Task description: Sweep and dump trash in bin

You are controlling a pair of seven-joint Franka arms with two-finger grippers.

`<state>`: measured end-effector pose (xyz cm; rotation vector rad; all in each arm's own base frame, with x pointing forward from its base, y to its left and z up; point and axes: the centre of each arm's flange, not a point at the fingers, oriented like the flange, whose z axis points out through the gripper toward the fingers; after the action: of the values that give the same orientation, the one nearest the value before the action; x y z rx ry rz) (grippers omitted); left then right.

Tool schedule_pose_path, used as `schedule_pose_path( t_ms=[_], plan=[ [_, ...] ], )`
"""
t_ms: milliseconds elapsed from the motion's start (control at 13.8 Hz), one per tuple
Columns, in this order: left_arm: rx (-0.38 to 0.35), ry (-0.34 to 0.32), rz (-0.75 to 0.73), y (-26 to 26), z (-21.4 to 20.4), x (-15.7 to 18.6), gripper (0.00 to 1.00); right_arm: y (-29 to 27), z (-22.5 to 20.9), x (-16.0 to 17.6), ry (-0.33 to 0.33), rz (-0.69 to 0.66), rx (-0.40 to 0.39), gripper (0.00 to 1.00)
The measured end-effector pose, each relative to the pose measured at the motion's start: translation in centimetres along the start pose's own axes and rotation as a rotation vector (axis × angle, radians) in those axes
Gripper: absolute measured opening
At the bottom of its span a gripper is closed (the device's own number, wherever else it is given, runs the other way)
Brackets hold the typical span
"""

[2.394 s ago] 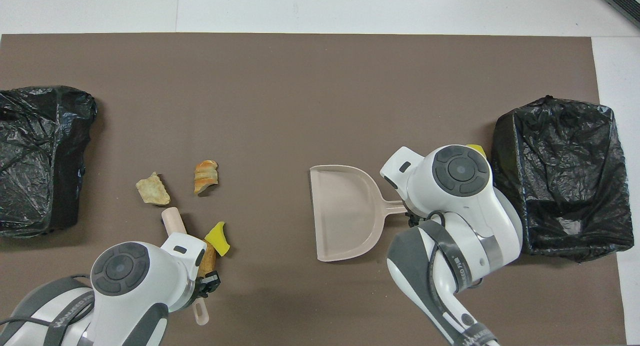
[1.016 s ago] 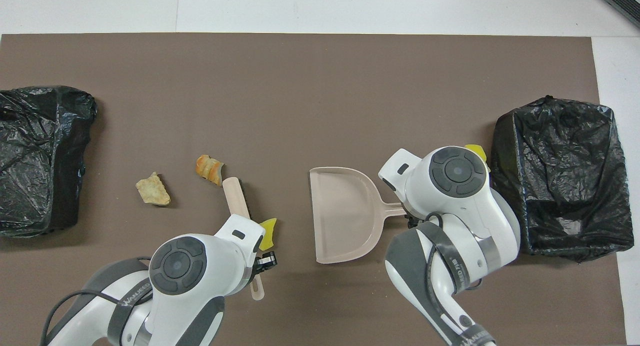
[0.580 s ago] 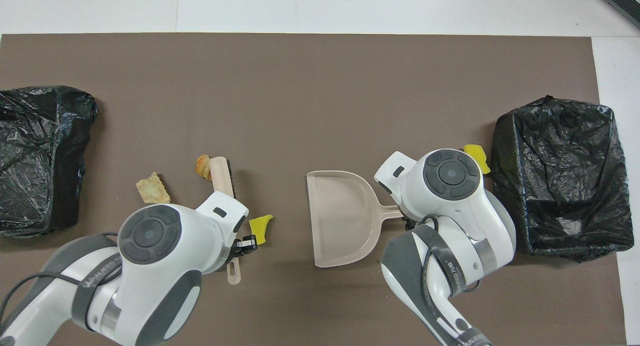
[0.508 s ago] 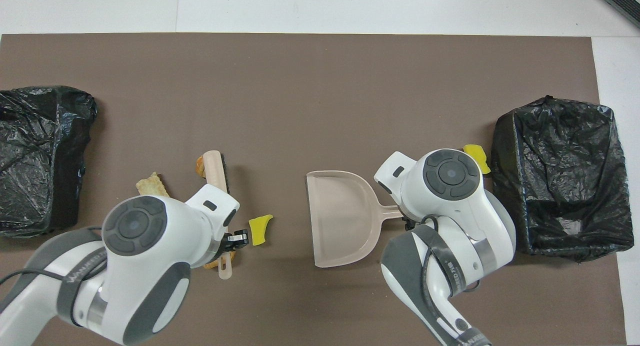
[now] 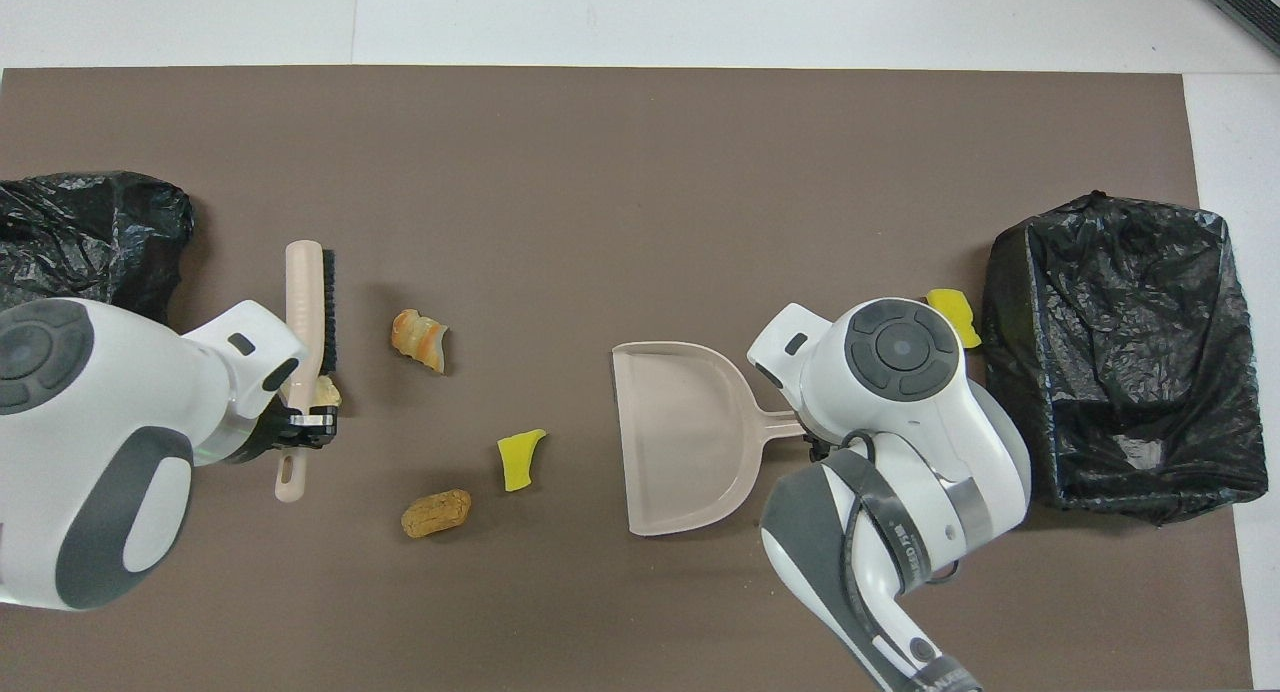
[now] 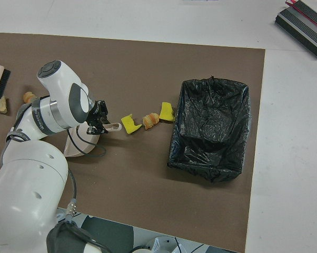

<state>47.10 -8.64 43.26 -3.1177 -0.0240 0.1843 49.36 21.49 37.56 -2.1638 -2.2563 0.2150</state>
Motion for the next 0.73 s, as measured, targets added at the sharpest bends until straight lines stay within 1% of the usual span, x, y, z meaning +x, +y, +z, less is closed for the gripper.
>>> schedule_pose_path(
  t_ms=[363, 580, 725],
  plan=[
    [0.032, -0.003, 0.009, -7.5, 0.2, 1.0, 0.26, -0.2, -0.1, 0.5, -0.001, -0.011, -0.001, 0.33],
    [0.044, -0.023, 0.038, -8.4, 1.1, 1.2, 0.26, -0.2, -0.1, 0.5, -0.001, -0.011, -0.002, 0.33],
    [0.057, -0.029, 0.091, -8.8, 2.5, 2.0, 0.26, -0.2, -0.1, 0.5, -0.001, -0.011, -0.002, 0.33]
  ],
)
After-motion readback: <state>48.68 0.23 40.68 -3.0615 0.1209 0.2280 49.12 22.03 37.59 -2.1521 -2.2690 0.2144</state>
